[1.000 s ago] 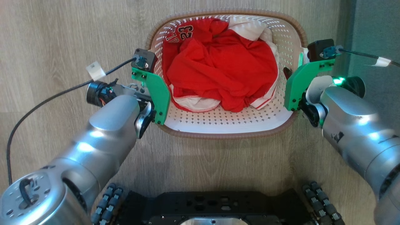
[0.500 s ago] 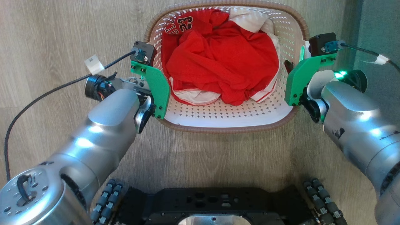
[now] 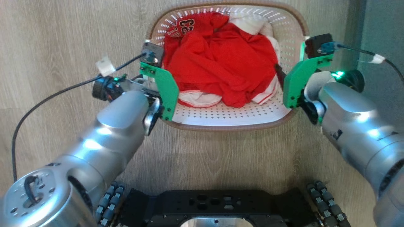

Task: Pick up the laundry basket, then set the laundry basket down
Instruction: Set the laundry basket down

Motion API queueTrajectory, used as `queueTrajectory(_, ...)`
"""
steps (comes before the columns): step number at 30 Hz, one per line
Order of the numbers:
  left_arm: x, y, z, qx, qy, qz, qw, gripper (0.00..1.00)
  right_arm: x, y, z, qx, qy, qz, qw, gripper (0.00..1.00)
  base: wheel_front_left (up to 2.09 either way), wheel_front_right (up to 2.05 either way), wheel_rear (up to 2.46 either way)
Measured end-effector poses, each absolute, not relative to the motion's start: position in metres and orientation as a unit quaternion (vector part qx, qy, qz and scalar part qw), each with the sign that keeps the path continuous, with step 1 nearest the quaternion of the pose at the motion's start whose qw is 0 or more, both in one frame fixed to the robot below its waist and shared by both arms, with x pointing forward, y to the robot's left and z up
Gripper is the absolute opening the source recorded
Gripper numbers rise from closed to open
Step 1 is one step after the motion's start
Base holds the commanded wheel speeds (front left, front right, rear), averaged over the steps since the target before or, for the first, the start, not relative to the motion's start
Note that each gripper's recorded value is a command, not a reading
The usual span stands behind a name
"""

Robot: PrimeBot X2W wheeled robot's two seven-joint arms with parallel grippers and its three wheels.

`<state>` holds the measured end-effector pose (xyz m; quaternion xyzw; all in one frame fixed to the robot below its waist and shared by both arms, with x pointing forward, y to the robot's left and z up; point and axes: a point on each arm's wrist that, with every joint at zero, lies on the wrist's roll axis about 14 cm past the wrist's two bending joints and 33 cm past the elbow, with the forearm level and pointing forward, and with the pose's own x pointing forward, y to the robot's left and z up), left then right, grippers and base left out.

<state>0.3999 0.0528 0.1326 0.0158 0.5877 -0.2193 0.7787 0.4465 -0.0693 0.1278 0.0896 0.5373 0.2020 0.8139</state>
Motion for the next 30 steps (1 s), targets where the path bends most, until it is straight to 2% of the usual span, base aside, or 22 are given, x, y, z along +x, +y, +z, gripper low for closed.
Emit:
queueTrajectory(9, 0.399, 0.053, 0.136, 0.017, 0.594, -0.208, 0.777, 1.0, 0.451, -0.063, 0.13, 0.086, 0.535, 0.209, 0.814, 1.0, 0.0, 0.0, 0.0)
queueTrajectory(24, 0.42, 0.055, 0.169, 0.028, 0.549, -0.201, 0.811, 1.0, 0.459, -0.071, 0.161, 0.07, 0.537, 0.196, 0.817, 1.0, 0.0, 0.0, 0.0)
queueTrajectory(30, 0.396, 0.059, 0.188, 0.046, 0.565, -0.208, 0.797, 1.0, 0.445, -0.077, 0.186, 0.057, 0.543, 0.191, 0.816, 1.0, 0.0, 0.0, 0.0)
